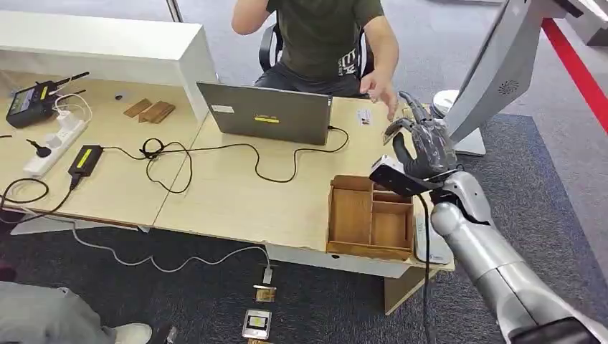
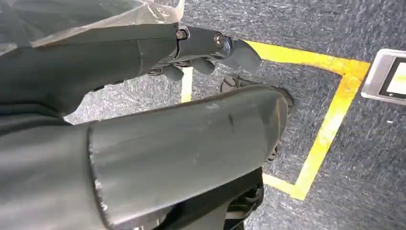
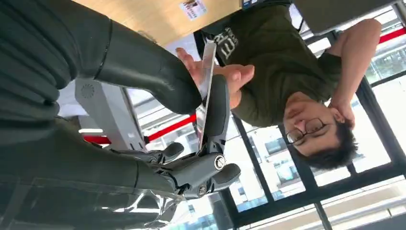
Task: Pass the card to the sensor for recognition and then transmit it.
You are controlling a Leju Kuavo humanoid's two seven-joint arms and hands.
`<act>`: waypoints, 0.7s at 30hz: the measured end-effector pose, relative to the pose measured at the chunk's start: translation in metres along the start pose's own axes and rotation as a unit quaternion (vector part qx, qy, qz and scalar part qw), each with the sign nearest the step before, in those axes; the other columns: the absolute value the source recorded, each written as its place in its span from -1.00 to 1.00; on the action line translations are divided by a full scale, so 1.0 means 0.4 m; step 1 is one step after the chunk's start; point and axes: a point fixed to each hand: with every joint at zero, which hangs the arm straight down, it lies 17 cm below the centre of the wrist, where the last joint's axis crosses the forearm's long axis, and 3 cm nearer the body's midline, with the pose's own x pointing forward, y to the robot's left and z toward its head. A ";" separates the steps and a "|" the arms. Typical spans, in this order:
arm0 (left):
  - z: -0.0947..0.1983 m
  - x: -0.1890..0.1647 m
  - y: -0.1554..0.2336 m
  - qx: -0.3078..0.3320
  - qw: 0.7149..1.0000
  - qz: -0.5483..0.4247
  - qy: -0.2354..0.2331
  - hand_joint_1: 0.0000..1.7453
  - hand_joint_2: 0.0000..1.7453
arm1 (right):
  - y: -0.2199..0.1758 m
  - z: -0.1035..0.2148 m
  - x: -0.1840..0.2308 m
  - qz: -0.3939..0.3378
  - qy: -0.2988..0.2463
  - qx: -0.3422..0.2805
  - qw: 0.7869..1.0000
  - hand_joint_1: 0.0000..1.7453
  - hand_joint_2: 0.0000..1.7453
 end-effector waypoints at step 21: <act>0.000 -0.005 0.006 0.001 1.000 -0.011 0.003 -1.00 -1.00 | 0.031 0.028 -0.077 0.009 0.042 0.023 0.999 1.00 1.00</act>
